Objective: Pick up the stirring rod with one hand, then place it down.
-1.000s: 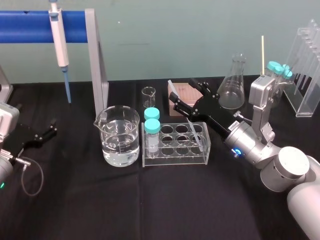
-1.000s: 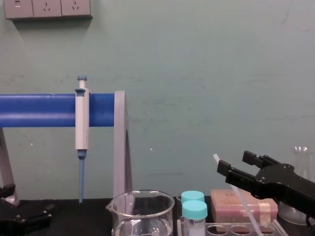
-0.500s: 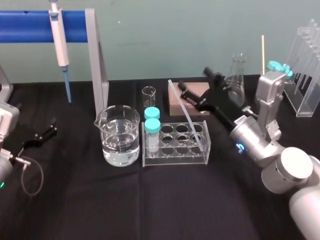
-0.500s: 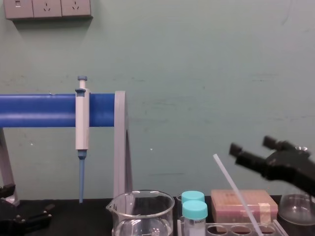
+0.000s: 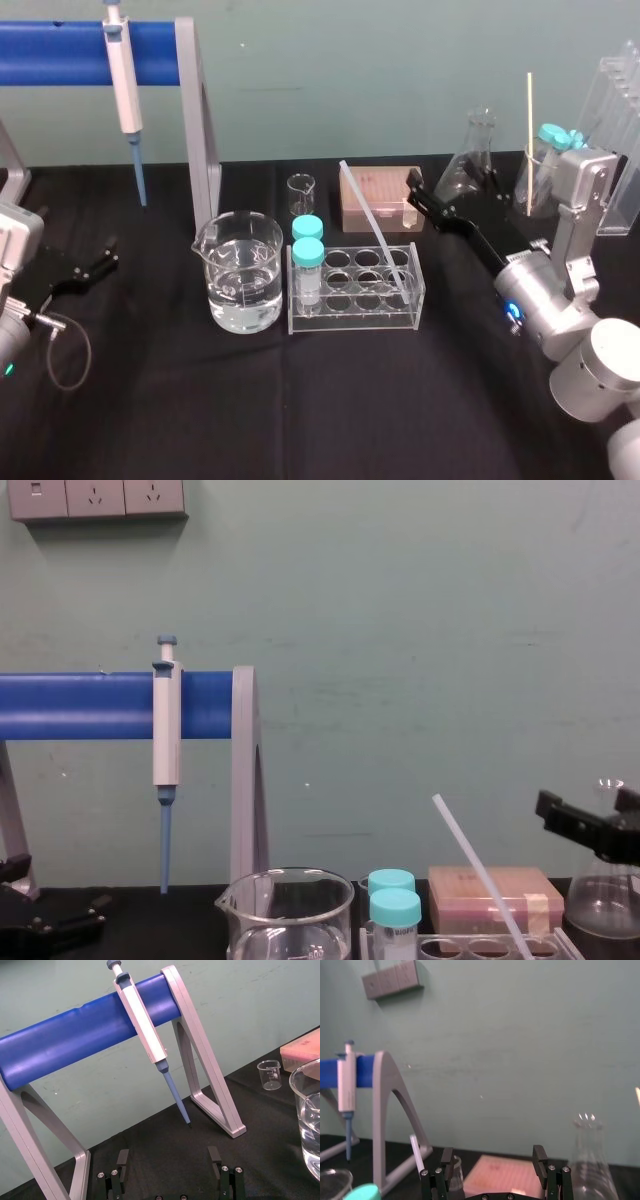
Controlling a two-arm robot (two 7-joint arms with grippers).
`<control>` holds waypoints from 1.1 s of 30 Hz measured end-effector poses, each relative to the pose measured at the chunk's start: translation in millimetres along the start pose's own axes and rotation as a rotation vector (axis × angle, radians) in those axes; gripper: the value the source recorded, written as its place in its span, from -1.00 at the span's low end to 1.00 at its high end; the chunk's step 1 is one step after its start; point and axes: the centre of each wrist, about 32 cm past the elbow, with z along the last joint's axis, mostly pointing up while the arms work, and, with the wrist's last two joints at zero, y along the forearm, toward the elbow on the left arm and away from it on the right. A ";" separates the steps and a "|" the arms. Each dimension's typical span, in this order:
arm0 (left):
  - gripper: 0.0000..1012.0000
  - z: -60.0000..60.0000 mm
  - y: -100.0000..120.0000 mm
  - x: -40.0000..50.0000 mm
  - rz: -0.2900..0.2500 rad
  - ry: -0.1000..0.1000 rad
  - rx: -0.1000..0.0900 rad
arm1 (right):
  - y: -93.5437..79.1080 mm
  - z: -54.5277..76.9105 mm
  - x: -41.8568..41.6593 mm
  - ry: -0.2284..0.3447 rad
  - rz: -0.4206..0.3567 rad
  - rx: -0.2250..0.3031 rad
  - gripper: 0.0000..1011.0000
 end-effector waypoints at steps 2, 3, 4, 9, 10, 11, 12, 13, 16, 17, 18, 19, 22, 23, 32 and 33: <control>0.98 0.0 0.0 0.0 0.000 0.000 0.000 | -4.3 -0.1 0.6 -0.003 -0.010 -0.023 0.98; 0.98 0.0 0.0 0.0 0.000 0.000 0.000 | -5.4 0.1 0.7 -0.004 -0.014 -0.029 0.98; 0.98 0.0 0.0 0.0 0.000 0.000 0.000 | -7.9 0.0 0.6 -0.005 -0.019 -0.039 0.98; 0.98 0.0 0.0 0.0 0.000 0.000 0.000 | -12.2 -0.3 -0.7 -0.007 -0.029 -0.052 0.98; 0.98 0.0 0.0 0.0 0.000 0.000 0.000 | -13.1 -0.3 -0.9 -0.006 -0.028 -0.049 0.98; 0.98 0.0 0.0 0.0 0.000 0.000 0.000 | -13.4 -0.3 -1.1 -0.006 -0.027 -0.047 0.98; 0.98 0.0 0.0 0.0 0.000 0.000 0.000 | -13.3 -0.3 -1.1 -0.006 -0.027 -0.047 0.98; 0.98 0.0 0.0 0.0 0.000 0.000 0.000 | -13.3 -0.3 -1.0 -0.006 -0.027 -0.047 0.98; 0.98 0.0 0.0 0.0 0.000 0.000 0.000 | -13.2 -0.2 -1.0 -0.006 -0.027 -0.047 0.98; 0.98 0.0 0.0 0.0 0.000 0.000 0.000 | -13.2 -0.2 -1.0 -0.006 -0.027 -0.047 0.98; 0.98 0.0 0.0 0.0 0.000 0.000 0.000 | -13.2 -0.2 -1.0 -0.006 -0.027 -0.047 0.98; 0.98 0.0 0.0 0.0 0.000 0.000 0.000 | -13.2 -0.2 -1.0 -0.006 -0.027 -0.047 0.98; 0.98 0.0 0.0 0.0 0.000 0.000 0.000 | -13.1 -0.1 -1.0 -0.006 -0.027 -0.048 0.98; 0.98 0.0 0.0 0.0 0.000 0.000 0.000 | -13.1 -0.1 -0.9 -0.007 -0.027 -0.048 0.98; 0.98 0.0 0.0 0.0 0.000 0.000 0.000 | -12.9 0.1 -0.9 -0.007 -0.027 -0.049 0.98; 0.98 0.0 0.0 0.0 0.000 0.000 0.000 | -12.8 0.1 -0.9 -0.007 -0.027 -0.049 0.98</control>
